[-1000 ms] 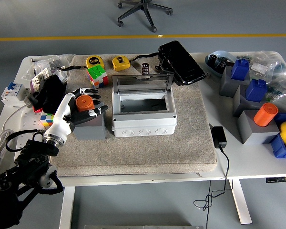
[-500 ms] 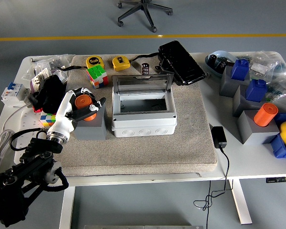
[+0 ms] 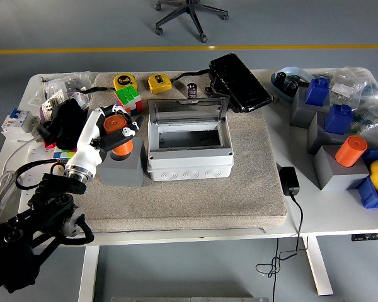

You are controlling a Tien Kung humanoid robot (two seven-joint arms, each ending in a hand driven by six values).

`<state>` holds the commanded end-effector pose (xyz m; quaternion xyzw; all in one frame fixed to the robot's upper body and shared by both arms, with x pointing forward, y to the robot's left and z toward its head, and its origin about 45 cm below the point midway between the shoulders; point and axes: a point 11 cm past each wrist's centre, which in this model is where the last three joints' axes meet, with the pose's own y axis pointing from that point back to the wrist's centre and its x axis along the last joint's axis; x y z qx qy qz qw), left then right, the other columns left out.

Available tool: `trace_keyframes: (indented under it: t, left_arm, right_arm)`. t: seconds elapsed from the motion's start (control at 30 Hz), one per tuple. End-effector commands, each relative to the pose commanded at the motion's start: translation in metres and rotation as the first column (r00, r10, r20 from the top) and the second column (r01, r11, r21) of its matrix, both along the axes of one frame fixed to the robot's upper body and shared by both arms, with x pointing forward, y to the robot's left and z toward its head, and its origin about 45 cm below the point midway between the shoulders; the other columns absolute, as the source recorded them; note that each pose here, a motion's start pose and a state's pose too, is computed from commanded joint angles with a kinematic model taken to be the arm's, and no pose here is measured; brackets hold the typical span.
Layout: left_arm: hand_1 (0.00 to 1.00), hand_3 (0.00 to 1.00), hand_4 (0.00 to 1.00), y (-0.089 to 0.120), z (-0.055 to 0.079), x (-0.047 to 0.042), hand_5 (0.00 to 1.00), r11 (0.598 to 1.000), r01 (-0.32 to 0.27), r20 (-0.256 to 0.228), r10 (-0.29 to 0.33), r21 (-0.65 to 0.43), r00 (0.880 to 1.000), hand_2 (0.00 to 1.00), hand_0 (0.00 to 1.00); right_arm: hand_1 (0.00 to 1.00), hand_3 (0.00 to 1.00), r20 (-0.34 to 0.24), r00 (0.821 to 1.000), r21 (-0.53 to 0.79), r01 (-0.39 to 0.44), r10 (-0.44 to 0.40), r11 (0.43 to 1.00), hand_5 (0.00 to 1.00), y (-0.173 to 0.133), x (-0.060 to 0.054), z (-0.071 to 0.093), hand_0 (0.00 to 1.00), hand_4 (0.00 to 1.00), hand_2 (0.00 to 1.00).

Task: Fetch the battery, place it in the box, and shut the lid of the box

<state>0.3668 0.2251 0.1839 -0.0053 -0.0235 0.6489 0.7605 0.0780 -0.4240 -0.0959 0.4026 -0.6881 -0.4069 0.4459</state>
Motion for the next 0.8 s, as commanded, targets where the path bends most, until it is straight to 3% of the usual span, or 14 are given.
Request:
trace_keyframes:
  t: [0.1,0.2,0.33,0.53,0.8]
  left_arm:
    - [0.098,0.161,0.294,-0.012,0.020,-0.0010,0.002,0.998,0.032,0.063,-0.036,0.062,0.997,0.075,0.192]
    - [0.098,0.161,0.294,-0.028,0.031,-0.0008,0.002,0.983,0.070,0.091,-0.086,0.171,0.992,0.075,0.192]
    - [0.100,0.178,0.267,-0.049,0.035,0.0042,0.002,0.940,0.101,0.088,-0.136,0.326,0.987,0.079,0.192]
    - [0.102,0.189,0.265,-0.091,0.042,0.0143,0.002,0.834,0.147,0.074,-0.219,0.532,0.973,0.082,0.191]
    - [0.107,0.192,0.289,-0.130,0.043,0.0206,0.002,0.738,0.190,0.053,-0.293,0.647,0.955,0.082,0.192]
  right_arm:
    - [0.630,0.560,0.000,1.000,-0.001,0.000,0.000,1.000,0.469,0.000,0.000,0.000,0.603,0.908,0.603]
    - [0.630,0.560,0.003,1.000,-0.003,0.001,-0.001,1.000,0.469,-0.001,0.001,0.000,0.603,0.908,0.603]
    - [0.630,0.561,0.004,1.000,-0.004,0.002,-0.002,1.000,0.468,-0.001,0.001,0.001,0.606,0.907,0.599]
    - [0.630,0.560,0.004,1.000,-0.007,-0.007,0.007,1.000,0.466,-0.002,0.003,0.001,0.605,0.905,0.598]
    - [0.629,0.559,0.001,1.000,-0.013,-0.018,0.018,1.000,0.466,-0.004,0.004,0.002,0.606,0.903,0.597]
